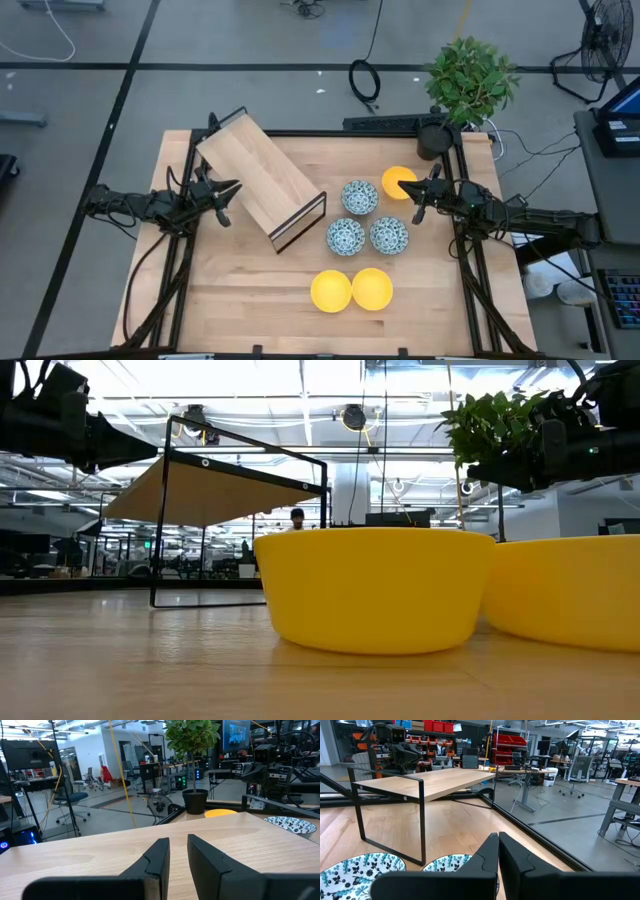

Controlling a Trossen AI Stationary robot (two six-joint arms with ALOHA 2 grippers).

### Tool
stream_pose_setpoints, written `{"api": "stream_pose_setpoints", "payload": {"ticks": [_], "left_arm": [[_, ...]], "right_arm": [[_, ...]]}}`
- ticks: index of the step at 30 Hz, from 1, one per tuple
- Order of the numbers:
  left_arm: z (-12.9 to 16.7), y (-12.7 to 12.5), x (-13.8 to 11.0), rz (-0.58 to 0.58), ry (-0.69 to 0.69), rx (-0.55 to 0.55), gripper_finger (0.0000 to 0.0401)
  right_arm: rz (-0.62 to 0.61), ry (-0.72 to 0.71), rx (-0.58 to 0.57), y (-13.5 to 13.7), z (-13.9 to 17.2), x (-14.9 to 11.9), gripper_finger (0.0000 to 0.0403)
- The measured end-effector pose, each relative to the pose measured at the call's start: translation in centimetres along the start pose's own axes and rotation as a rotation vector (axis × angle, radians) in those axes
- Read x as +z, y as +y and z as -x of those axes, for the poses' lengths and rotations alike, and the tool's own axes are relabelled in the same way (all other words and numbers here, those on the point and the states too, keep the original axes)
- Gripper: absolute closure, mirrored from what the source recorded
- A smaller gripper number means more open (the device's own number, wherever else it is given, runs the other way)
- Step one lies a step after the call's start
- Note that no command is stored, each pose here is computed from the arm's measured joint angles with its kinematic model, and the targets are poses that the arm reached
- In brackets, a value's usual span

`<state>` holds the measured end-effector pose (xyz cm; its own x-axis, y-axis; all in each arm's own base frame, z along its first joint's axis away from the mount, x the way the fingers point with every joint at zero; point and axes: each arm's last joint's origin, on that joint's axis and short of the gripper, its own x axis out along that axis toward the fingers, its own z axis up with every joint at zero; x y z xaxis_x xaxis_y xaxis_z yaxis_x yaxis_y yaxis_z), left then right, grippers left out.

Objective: Pick & Place Mini bowls

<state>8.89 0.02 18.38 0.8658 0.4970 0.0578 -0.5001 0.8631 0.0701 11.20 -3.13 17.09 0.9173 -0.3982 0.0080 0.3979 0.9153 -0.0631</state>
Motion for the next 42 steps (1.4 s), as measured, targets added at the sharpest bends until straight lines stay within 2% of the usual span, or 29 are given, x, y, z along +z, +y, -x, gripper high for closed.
{"api": "stream_pose_setpoints", "payload": {"ticks": [7,13,18,23,26,27,28,30,33,36,38,42], "left_arm": [[0.0,0.0,0.0,0.0,0.0,0.0,0.0327],[0.0,0.0,0.0,0.0,0.0,0.0,0.0327],[0.0,0.0,0.0,0.0,0.0,0.0,0.0327],[0.0,0.0,0.0,0.0,0.0,0.0,0.0327],[0.0,0.0,0.0,0.0,0.0,0.0,0.0327],[0.0,0.0,0.0,0.0,0.0,0.0,0.0327],[0.0,0.0,0.0,0.0,0.0,0.0,0.0327],[0.0,0.0,0.0,0.0,0.0,0.0,0.0327],[0.0,0.0,0.0,0.0,0.0,-0.001,0.0327],[0.0,0.0,0.0,-0.001,0.001,0.0,0.0327],[0.0,0.0,0.0,-0.001,0.001,0.0,0.0327],[0.0,0.0,0.0,-0.002,0.002,0.0,0.0327]], "right_arm": [[-0.01,-0.024,0.002,0.0,0.0,0.2,0.0403],[-0.205,-0.051,0.029,0.0,0.0,0.5,0.0403],[-0.207,-0.129,0.024,0.0,0.1,1.3,0.0403],[-0.265,-0.109,-0.114,-0.4,0.1,1.0,0.0401],[-0.237,-0.109,-0.152,-0.5,0.0,1.1,0.0383],[-0.2,-0.072,-0.152,-0.5,0.0,0.8,0.0371],[-0.147,0.032,-0.139,-0.4,-0.2,0.2,0.0355],[-0.114,0.183,-0.139,-0.3,-0.6,1.6,0.0312],[-0.137,0.357,-0.298,-0.8,-1.6,4.8,0.0238],[-0.145,0.645,-0.468,-1.3,-2.7,5.8,0.0171],[-0.195,0.752,-0.55,-1.5,-3.9,7.0,0.0141],[-0.205,0.985,-0.676,-1.8,-5.8,5.0,0.0121]]}}
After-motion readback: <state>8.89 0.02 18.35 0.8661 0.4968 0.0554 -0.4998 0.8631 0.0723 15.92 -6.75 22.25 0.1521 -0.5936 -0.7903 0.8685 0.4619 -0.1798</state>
